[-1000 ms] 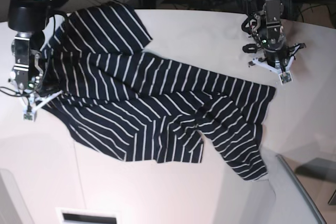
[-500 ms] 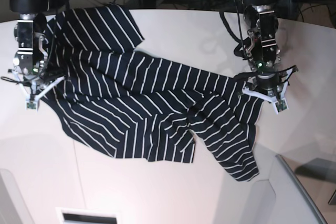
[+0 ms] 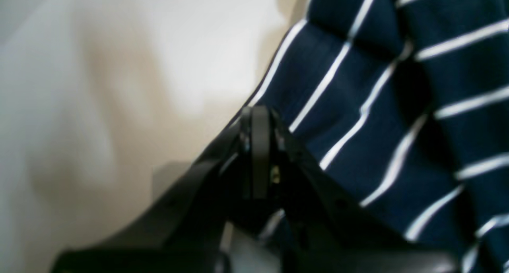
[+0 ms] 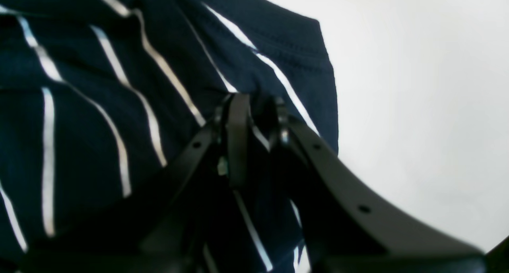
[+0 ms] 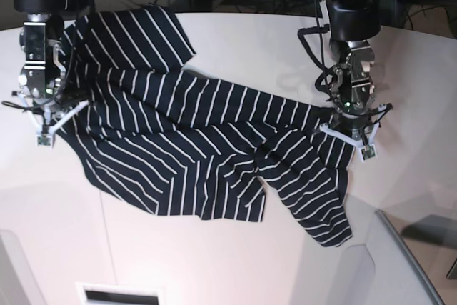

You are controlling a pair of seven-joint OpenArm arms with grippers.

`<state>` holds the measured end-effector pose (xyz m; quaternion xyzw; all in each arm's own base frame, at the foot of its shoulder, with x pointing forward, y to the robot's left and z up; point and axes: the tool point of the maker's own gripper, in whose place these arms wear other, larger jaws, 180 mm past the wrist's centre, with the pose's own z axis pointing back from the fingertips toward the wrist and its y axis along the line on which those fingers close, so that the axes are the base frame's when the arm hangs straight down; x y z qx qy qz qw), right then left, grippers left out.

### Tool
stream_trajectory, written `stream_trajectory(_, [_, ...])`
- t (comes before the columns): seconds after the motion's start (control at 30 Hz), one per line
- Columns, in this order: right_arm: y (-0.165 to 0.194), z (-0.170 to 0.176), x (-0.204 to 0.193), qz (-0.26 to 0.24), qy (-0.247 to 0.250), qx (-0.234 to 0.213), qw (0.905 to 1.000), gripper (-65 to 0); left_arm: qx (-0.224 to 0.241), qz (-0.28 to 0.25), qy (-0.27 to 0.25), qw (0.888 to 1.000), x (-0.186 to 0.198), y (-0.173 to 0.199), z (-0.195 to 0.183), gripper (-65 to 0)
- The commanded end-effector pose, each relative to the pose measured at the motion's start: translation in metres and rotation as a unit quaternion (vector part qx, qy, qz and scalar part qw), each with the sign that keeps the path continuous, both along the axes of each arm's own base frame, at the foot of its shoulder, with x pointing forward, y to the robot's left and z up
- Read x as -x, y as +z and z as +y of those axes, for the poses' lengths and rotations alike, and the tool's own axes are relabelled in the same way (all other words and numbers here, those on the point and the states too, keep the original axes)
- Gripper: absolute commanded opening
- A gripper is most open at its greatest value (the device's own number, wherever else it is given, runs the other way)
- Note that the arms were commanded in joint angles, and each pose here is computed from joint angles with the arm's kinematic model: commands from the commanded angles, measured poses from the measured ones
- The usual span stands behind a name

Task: Layout the t-shirt on the table in an organized manner, then fold the t-shirt properly
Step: 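Lower the shirt with the left gripper and pull it taut, then drag the shirt hem with the right gripper away from the left gripper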

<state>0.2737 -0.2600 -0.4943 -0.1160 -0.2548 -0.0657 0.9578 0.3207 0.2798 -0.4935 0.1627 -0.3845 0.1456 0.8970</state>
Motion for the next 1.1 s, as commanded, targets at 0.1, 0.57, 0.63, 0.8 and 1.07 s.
stream_trajectory(0.1, [0.016, -0.003, -0.01, -0.019, -0.014, 0.003, 0.9997, -56.6, -0.014, 0.063, 0.015, 0.998, 0.058, -0.017, 0.026, -65.0])
stream_trajectory(0.57, [0.018, -0.025, -0.011, -0.039, -0.131, -0.013, 0.9905, -56.6, -0.069, 0.068, 0.004, 0.995, 0.102, 0.005, 0.061, -65.0])
stream_trajectory(0.63, [0.022, -0.035, -0.011, -0.042, -0.136, -0.003, 0.9898, -56.6, -0.068, 0.065, 0.004, 0.996, 0.099, 0.006, 0.061, -65.0])
stream_trajectory(0.8, [0.041, -0.076, -0.007, -0.06, -0.204, 0.045, 0.976, -56.6, -0.068, 0.064, 0.004, 0.996, 0.098, 0.007, 0.061, -65.0])
stream_trajectory(1.07, [0.113, -0.025, -0.041, -0.164, -0.042, 0.025, 0.9852, -56.6, -0.068, 0.064, 0.004, 0.996, 0.098, 0.007, 0.061, -65.0])
